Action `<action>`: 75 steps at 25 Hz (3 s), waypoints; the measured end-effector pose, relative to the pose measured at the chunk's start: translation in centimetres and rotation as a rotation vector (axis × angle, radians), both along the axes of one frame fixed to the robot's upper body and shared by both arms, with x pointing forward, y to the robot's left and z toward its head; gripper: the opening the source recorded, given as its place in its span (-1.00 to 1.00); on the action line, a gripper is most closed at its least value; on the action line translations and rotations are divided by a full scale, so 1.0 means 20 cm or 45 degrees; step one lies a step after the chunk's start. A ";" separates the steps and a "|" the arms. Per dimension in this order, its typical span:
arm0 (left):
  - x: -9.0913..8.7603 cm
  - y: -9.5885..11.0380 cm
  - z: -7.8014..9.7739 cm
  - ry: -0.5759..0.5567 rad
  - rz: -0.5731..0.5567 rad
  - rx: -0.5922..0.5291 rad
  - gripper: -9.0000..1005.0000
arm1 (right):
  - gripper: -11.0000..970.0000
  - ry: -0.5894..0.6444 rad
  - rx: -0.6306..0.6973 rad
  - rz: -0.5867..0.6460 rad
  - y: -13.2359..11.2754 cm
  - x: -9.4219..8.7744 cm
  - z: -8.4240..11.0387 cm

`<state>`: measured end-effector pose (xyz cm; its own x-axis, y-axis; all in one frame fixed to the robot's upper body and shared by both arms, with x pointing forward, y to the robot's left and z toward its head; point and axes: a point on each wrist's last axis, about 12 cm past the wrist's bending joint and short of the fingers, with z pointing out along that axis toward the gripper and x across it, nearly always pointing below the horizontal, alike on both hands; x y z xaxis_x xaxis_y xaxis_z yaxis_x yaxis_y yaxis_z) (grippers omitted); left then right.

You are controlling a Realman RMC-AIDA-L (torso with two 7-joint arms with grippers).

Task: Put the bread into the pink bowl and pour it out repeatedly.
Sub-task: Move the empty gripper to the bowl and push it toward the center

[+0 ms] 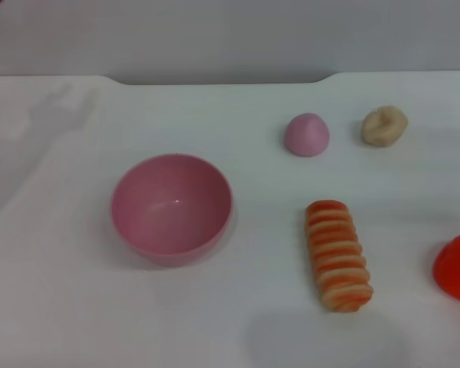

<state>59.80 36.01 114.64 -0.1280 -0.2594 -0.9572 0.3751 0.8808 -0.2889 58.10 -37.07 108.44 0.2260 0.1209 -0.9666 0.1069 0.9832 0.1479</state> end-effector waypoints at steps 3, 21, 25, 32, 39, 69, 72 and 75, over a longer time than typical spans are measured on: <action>0.02 -0.01 0.06 0.120 -0.133 0.070 0.10 | 0.44 0.003 -0.002 0.007 0.01 0.01 0.00; 0.01 -0.27 0.34 0.854 -0.690 0.537 0.15 | 0.44 0.026 -0.001 0.025 0.04 0.07 0.03; 0.00 -0.32 0.30 0.880 -0.678 0.587 0.16 | 0.44 0.028 0.001 0.026 0.04 0.07 0.02; 0.01 -0.43 0.21 0.885 -0.644 0.581 0.40 | 0.44 0.038 0.000 0.021 0.03 0.06 0.01; 0.02 -0.46 0.15 0.884 -0.604 0.546 0.64 | 0.44 0.052 0.005 0.011 0.02 0.03 -0.01; 0.00 -0.45 -0.11 1.006 -0.516 0.497 0.64 | 0.44 0.075 0.009 0.002 -0.01 -0.03 -0.05; -0.01 -0.45 -0.13 1.021 -0.515 0.489 0.63 | 0.44 0.075 0.019 0.002 -0.02 -0.03 -0.05; -0.01 -0.45 -0.15 1.038 -0.519 0.484 0.63 | 0.44 0.076 0.018 0.005 -0.01 -0.03 -0.06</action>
<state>59.54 26.95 111.65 -0.7965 0.2573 -0.5471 0.4822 0.8163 -0.3182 57.42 -37.35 107.33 0.1679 0.1353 -0.9765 0.1122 0.9815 0.1553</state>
